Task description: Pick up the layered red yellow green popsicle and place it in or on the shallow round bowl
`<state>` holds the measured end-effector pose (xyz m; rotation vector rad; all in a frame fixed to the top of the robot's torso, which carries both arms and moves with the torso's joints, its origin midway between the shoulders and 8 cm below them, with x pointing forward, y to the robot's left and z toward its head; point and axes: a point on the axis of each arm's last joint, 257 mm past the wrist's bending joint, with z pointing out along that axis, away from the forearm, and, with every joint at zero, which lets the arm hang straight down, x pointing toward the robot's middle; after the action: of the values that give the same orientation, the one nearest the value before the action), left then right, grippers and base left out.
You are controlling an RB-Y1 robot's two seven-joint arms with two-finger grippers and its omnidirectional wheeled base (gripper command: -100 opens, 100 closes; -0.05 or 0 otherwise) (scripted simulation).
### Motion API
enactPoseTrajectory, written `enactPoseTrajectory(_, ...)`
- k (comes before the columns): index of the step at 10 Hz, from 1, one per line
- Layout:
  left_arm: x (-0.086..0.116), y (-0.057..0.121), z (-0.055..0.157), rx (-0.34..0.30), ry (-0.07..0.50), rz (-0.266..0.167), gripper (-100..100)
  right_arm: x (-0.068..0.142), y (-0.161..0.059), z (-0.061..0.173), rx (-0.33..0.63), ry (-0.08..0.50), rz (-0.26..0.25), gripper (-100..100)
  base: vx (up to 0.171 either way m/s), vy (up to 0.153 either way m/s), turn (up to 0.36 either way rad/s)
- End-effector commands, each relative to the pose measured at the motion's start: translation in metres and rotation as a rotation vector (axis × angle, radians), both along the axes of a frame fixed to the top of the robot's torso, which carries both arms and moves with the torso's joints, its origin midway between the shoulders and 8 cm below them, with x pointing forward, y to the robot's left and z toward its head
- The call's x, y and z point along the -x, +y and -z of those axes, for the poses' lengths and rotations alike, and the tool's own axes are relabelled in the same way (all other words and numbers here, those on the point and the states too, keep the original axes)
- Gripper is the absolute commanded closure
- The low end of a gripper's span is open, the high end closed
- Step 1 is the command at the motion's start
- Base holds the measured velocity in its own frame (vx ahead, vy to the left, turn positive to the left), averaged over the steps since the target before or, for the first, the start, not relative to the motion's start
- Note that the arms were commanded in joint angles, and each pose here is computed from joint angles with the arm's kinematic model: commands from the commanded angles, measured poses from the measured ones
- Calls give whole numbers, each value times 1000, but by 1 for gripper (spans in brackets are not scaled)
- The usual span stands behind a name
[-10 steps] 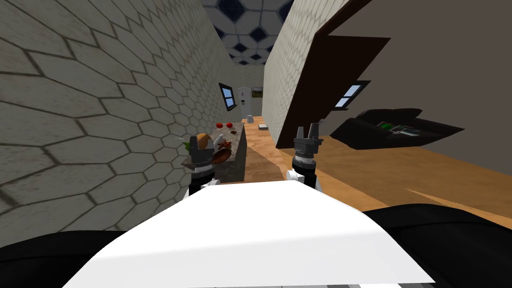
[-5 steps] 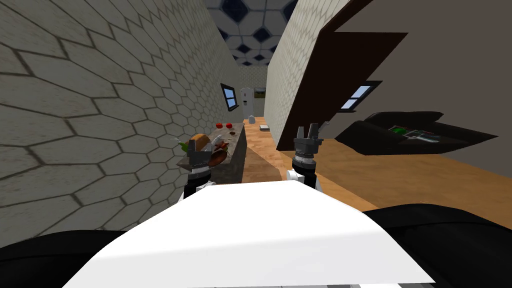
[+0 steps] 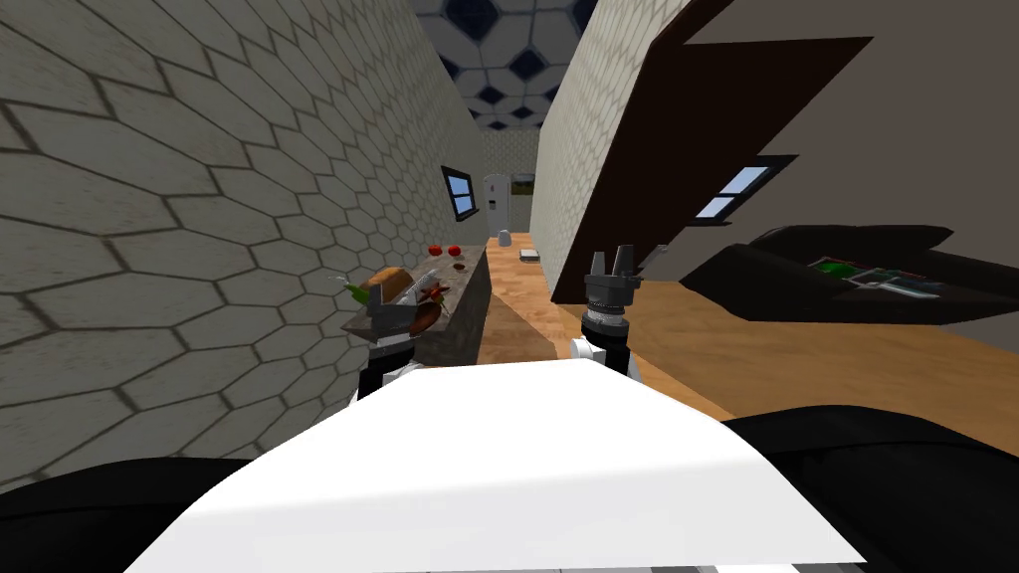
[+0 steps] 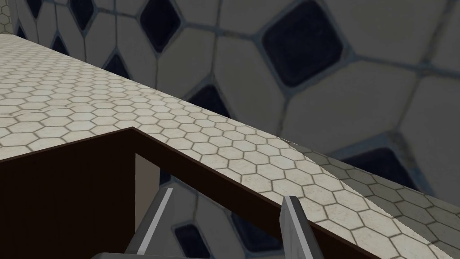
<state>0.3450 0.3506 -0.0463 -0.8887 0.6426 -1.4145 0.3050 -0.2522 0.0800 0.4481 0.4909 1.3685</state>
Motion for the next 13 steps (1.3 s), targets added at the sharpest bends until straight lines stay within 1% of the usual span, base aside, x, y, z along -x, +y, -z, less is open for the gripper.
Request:
enactPoseTrajectory(1, -1, 20, 13, 61, 27, -7, -100, 0, 0, 0, 0, 0, 0, 0, 88, -156, 157)
enactPoseTrajectory(2, -1, 32, 21, 99, 43, -13, -100, 0, 0, 0, 0, 0, 0, 0, 97, -143, 168)
enactPoseTrajectory(3, -1, 33, 21, 108, 42, -12, -100, 0, 0, 0, 0, 0, 0, 0, 100, -124, 34)
enactPoseTrajectory(5, -1, 57, 39, 200, 66, -25, -100, 0, 0, 0, 0, 0, 0, 0, 132, -146, 121)
enactPoseTrajectory(8, 0, 92, 65, 335, 90, -45, -100, 0, 0, 0, 0, 0, 0, 0, 160, -187, 177)
enactPoseTrajectory(9, 0, 93, 65, 343, 87, -45, -100, 0, 0, 0, 0, 0, 0, 0, 82, -110, 42)
enactPoseTrajectory(11, 1, 115, 82, 439, 92, -59, -100, 0, 0, 0, 0, 0, 0, 0, 127, -97, 141)
enactPoseTrajectory(13, 3, 136, 99, 533, 88, -74, -100, 0, 0, 0, 0, 0, 0, 0, 183, -168, 181)
